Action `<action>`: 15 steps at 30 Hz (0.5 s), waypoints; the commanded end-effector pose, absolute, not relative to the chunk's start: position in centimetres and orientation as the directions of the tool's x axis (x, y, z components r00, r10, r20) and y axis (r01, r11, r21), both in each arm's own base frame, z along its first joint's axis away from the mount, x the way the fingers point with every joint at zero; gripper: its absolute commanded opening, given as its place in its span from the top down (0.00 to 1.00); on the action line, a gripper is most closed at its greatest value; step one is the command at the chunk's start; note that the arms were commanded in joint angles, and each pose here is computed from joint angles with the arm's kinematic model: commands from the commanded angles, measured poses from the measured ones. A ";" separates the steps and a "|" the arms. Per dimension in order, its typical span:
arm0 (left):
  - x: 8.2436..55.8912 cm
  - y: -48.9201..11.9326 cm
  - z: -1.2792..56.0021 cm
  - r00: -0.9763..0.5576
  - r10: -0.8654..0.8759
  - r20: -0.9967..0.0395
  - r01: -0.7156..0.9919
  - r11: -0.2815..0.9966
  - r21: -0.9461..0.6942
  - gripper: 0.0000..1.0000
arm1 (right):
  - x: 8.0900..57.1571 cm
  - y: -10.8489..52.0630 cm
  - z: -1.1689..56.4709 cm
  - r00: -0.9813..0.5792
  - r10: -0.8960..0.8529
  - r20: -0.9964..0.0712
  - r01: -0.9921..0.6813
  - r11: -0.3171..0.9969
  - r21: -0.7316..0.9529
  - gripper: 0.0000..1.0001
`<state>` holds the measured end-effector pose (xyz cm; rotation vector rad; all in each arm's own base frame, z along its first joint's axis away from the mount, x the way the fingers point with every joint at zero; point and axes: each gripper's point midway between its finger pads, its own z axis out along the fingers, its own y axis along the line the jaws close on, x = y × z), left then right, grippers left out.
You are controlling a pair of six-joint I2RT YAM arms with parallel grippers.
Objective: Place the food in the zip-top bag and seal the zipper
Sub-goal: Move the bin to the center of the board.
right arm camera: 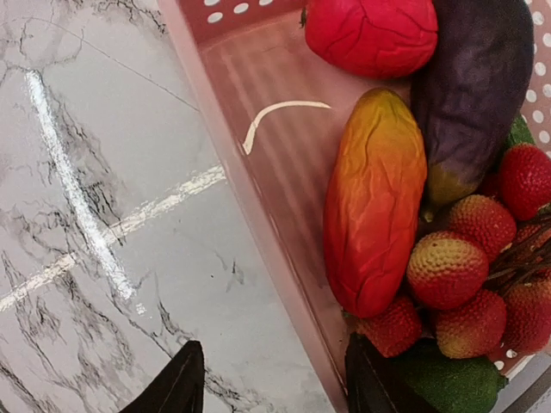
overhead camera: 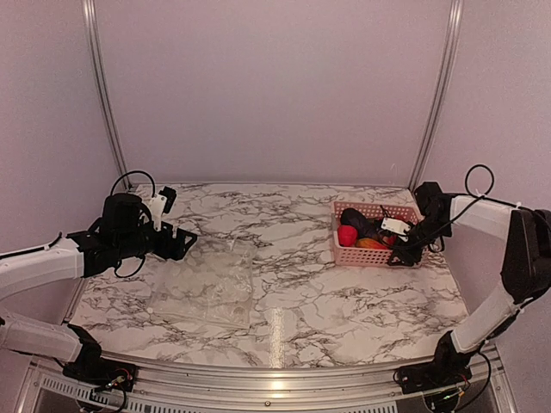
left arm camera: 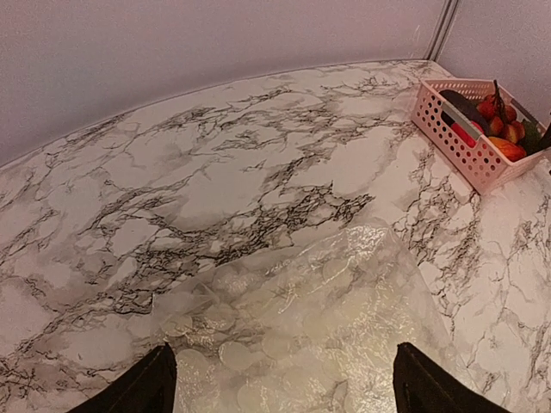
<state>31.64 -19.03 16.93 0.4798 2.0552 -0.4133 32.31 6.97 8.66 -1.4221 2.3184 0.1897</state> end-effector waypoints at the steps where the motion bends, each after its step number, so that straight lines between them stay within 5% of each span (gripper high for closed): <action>1: 31.7 -19.5 17.3 -0.474 0.174 -0.863 0.502 0.859 -0.102 0.11 | 29.6 8.8 8.0 -0.381 -0.851 -0.361 -0.907 0.420 -0.034 0.49; 7: 31.9 -19.6 16.9 -0.483 0.182 -0.857 0.502 0.859 -0.100 0.11 | 25.4 13.4 8.2 -0.308 -0.896 -0.321 -0.951 0.303 0.067 0.48; 11: 31.7 -19.7 16.8 -0.481 0.187 -0.856 0.505 0.858 -0.097 0.11 | 23.6 16.7 11.0 -0.276 -0.870 -0.408 -0.959 0.224 0.171 0.45; 15: 31.7 -19.7 16.7 -0.483 0.189 -0.855 0.504 0.859 -0.094 0.10 | 26.6 17.5 14.9 -0.264 -0.827 -0.496 -0.964 0.247 0.101 0.43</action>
